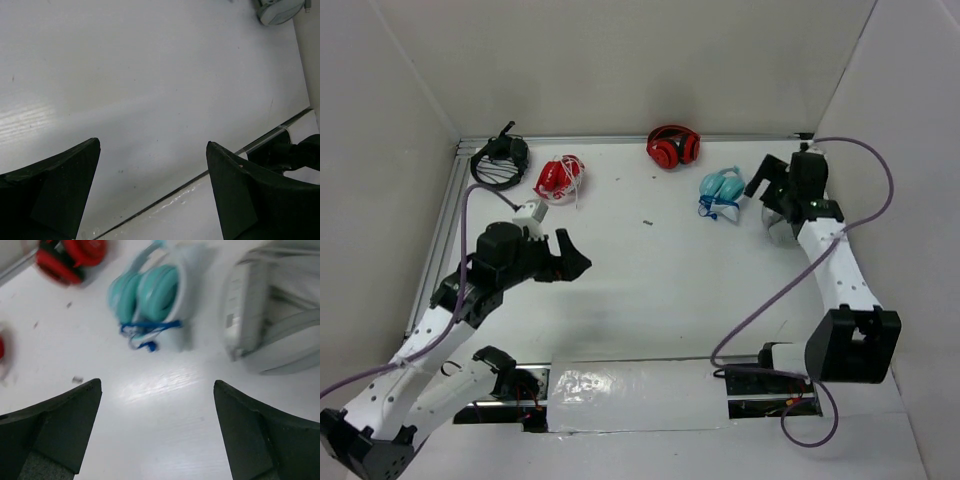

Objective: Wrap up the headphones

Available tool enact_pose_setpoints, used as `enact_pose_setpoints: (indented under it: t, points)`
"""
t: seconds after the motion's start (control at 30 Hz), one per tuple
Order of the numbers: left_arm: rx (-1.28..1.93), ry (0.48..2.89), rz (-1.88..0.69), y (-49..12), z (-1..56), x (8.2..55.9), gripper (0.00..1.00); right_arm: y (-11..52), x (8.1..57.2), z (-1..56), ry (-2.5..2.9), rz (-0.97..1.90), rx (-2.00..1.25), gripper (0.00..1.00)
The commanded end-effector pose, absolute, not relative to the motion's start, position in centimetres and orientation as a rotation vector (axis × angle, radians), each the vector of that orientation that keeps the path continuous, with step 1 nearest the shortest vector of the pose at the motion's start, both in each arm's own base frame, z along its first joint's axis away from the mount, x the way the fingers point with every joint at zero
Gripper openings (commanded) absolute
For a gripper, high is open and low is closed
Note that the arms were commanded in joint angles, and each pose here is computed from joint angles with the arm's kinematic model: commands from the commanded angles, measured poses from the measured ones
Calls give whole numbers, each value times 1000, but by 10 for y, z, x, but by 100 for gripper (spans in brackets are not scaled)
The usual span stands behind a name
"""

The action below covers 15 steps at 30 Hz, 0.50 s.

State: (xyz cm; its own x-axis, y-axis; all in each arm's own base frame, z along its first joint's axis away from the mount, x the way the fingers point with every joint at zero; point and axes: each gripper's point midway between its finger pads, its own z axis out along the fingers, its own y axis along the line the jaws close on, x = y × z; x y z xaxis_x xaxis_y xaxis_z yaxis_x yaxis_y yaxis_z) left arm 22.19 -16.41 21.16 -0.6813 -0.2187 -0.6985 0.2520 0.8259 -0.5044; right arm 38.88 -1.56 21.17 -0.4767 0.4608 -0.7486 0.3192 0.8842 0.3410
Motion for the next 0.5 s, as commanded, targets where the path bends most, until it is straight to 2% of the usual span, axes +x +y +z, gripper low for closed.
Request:
enact_pose_setpoints:
  t: [0.0, 0.2, 0.47]
  points:
    - [-107, 2170, -746, -154, 214, 208, 99, 54, 388, 250, 1946, 371, 306, 100]
    - [-139, 2213, -752, -157, 209, 195, 99, 110, 356, 252, 1882, 474, 203, 100]
    - [-188, 2271, -691, -155, 205, 192, 99, 129, 347, 251, 1884, 419, 170, 100]
